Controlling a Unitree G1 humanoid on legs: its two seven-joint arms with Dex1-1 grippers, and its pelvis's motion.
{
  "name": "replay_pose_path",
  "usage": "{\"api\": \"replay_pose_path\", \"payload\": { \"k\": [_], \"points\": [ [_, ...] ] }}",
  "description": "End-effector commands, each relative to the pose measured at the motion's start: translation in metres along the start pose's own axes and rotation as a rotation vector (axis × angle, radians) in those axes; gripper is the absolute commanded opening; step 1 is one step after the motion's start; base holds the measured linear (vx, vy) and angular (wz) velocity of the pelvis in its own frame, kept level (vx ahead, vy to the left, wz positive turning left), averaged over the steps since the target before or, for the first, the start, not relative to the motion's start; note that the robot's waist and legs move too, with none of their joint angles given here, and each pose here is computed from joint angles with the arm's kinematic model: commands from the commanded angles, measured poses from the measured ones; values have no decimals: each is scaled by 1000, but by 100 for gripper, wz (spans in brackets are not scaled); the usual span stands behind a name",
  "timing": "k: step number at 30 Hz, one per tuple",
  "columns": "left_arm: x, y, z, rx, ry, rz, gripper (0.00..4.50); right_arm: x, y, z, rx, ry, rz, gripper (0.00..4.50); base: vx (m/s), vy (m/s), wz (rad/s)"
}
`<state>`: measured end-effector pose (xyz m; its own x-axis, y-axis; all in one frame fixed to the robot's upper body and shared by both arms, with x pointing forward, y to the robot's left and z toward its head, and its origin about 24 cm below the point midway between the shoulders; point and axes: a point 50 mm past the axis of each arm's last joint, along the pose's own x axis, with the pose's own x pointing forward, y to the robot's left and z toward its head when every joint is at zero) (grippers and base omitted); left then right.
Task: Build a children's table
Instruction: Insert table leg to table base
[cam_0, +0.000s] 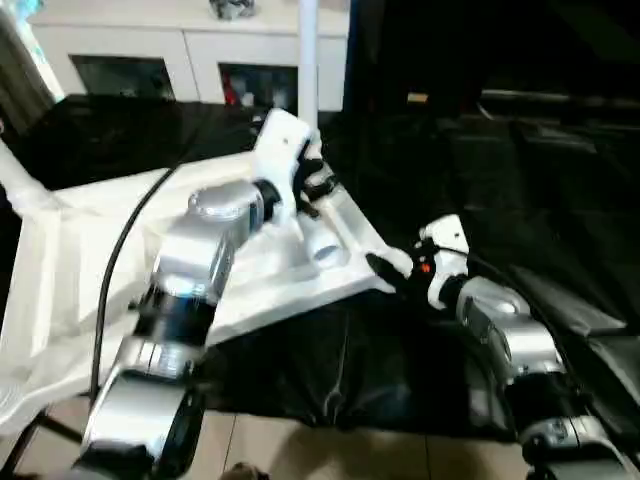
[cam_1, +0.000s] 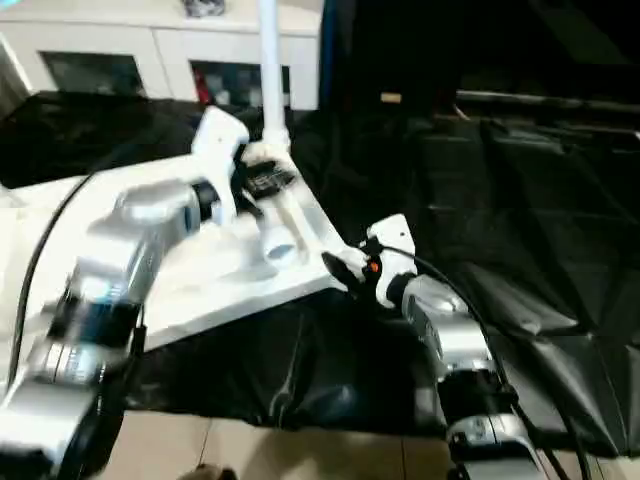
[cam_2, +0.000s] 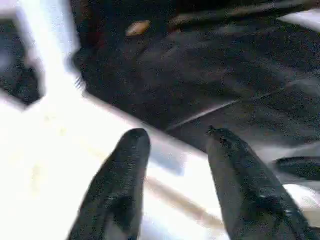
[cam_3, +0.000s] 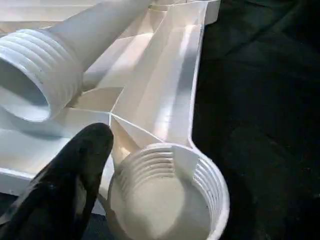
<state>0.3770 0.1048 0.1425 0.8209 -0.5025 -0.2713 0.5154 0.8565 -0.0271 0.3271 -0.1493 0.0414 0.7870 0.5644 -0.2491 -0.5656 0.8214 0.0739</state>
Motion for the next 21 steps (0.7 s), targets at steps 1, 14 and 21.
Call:
{"api": "replay_pose_path", "payload": {
  "k": [1,14,21],
  "points": [
    [4,6,-3,-50,41,53,237,0,2,1,-7,-1,0,450,0,0,0],
    [31,6,-7,-237,112,120,331,-1,2,1,-2,-5,-16,450,0,0,0],
    [36,1,-16,-329,158,99,397,0,2,1,-8,-1,-20,450,0,0,0]
  ]
}}
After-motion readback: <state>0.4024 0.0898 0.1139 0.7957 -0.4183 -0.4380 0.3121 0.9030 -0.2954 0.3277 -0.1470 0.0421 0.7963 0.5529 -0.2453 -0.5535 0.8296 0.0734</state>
